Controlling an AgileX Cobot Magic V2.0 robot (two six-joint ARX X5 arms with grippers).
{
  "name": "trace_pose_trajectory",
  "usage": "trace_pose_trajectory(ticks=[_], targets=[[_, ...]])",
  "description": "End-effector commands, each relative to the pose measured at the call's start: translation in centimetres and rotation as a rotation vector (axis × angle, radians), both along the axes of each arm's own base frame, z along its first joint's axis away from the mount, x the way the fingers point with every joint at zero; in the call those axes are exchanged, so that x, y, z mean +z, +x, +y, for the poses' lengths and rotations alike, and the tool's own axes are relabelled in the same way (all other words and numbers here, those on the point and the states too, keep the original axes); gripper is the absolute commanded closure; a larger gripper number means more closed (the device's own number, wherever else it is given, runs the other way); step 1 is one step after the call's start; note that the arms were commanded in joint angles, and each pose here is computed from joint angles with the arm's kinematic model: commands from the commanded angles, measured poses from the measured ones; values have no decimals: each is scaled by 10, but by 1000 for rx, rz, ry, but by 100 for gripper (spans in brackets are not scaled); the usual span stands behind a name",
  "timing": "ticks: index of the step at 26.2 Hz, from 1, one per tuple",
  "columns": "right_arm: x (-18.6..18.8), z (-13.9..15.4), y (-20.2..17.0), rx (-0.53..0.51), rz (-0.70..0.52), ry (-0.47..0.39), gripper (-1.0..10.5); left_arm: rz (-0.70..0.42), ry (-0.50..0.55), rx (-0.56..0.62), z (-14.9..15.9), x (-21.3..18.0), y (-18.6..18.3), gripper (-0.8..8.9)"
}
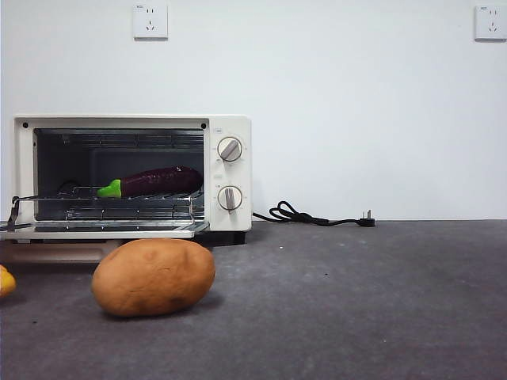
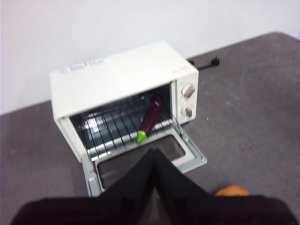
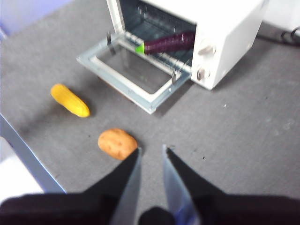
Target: Take the eggplant from the table,put the eggplant in the oven
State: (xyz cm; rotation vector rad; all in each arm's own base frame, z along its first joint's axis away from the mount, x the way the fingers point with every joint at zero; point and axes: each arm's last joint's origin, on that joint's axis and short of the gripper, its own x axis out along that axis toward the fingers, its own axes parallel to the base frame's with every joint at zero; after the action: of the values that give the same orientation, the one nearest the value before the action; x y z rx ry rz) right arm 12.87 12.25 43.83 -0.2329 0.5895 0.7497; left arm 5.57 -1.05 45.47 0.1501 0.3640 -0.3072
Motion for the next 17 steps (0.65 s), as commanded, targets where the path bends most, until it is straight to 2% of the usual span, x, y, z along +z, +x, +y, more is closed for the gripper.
trace_pose_trajectory(ticks=[1,3,11,14,17], targets=[[-13,4,4,-13,20,13,892,22,13,1,-1,-12,13,819],[-19,5,5,-14,22,13,964,43,15,7,-1,-22,22,819],[-26,6,6,-14,40,-5,958,83,9,106,8,-65,60,819],[-27,6,6,-14,46,-15,958,120,-66,140,21,-94,83,819],[-31,3,4,-19,66,-72,958,187,-159,168,38,-124,111,819]])
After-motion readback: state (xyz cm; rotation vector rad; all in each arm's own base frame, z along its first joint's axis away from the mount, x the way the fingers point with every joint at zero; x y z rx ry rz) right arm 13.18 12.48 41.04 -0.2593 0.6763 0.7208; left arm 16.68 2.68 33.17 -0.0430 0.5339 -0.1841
